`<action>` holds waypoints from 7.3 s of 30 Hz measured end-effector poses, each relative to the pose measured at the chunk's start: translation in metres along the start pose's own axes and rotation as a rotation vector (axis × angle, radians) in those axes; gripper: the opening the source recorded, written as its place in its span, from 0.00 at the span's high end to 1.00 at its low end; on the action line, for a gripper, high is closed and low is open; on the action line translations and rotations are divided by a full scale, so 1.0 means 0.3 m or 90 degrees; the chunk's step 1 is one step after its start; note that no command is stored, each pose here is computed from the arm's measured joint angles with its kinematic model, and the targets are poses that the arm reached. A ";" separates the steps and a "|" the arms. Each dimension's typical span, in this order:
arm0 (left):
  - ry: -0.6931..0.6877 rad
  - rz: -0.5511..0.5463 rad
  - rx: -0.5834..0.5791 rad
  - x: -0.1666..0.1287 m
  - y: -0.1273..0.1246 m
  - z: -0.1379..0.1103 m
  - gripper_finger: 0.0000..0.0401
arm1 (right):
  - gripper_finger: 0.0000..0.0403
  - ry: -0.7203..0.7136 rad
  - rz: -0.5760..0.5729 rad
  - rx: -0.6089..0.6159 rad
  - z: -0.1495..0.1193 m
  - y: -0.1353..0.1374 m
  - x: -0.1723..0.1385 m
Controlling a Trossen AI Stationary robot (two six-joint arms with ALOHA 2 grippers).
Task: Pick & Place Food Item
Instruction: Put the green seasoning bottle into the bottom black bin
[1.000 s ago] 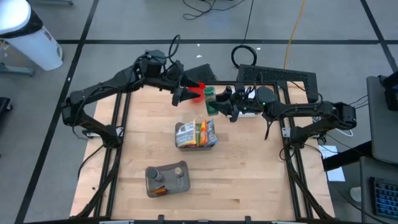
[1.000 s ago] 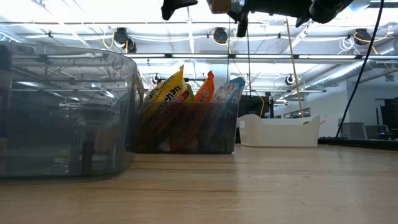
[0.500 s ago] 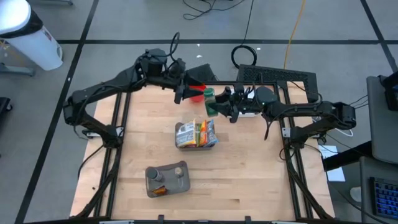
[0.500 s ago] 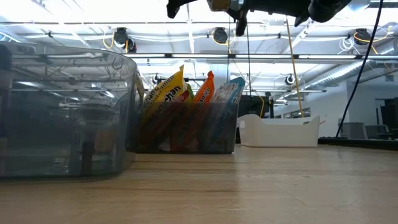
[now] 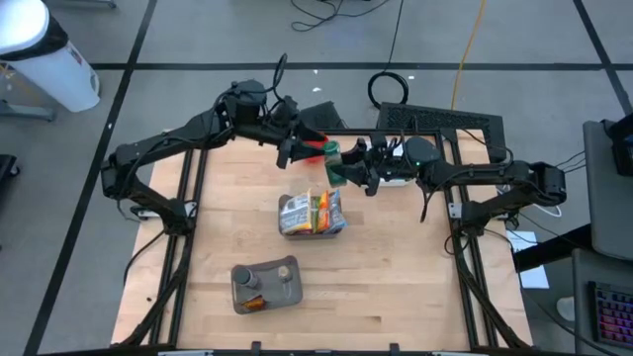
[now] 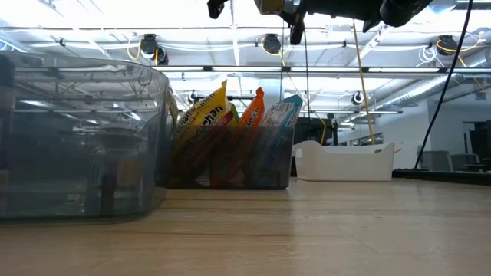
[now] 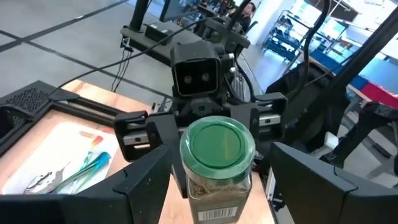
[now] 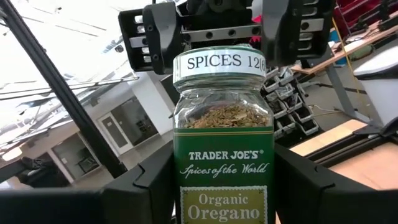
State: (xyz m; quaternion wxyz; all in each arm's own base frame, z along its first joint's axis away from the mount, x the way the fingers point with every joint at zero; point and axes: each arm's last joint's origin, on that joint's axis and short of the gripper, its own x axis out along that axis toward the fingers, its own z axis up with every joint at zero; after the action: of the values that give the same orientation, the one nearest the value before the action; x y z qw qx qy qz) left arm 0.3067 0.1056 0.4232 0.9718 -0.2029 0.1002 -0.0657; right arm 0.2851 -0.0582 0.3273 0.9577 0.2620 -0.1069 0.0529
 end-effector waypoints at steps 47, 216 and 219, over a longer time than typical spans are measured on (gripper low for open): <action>0.236 0.034 0.029 0.008 -0.006 0.178 0.32 | 0.52 0.226 0.051 -0.033 0.197 -0.064 0.130; 0.522 0.537 -0.354 0.247 -0.703 -0.872 0.48 | 0.16 0.221 0.190 0.282 -0.508 0.206 -0.139; 0.525 0.550 -0.359 0.260 -0.699 -0.892 0.48 | 0.16 0.222 0.188 0.282 -0.509 0.206 -0.139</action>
State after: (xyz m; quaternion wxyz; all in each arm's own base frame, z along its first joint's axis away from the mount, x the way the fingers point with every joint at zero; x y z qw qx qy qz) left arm 0.3049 -0.2003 0.2554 0.7023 -0.3496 0.5497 0.2869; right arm 0.2620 0.0713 0.2195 0.8632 0.4325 0.0364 0.2579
